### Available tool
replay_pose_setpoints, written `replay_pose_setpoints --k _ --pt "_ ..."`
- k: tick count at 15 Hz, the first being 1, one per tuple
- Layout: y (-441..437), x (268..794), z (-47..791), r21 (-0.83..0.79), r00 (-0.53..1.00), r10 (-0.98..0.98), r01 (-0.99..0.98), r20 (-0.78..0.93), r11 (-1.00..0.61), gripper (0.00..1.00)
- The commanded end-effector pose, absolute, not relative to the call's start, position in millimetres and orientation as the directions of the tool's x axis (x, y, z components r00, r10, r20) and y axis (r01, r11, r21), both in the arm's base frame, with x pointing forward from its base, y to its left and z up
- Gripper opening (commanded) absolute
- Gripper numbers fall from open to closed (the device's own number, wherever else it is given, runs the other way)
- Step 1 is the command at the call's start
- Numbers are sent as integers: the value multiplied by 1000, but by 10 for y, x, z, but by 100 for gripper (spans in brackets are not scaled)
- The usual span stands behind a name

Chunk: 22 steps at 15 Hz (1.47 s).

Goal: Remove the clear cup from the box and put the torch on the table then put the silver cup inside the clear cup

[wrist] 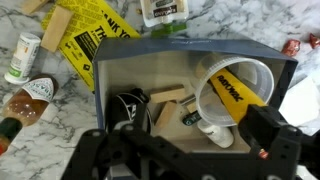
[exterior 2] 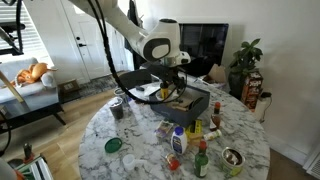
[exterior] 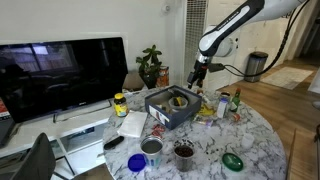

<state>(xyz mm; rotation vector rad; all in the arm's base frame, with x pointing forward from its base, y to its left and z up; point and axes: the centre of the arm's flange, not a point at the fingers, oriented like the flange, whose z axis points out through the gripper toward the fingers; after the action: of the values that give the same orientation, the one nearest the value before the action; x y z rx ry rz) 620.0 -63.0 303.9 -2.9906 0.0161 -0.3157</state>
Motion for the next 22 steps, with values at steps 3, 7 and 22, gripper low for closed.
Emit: replay_pose_setpoints --k 3,7,22 --pt "-697 6359 2587 -225 979 -28 19 201 -974 100" --pt "-670 6447 2366 -274 982 -51 1 183 -962 100" --pt "-707 6634 1881 -360 980 -157 -103 126 -927 56"
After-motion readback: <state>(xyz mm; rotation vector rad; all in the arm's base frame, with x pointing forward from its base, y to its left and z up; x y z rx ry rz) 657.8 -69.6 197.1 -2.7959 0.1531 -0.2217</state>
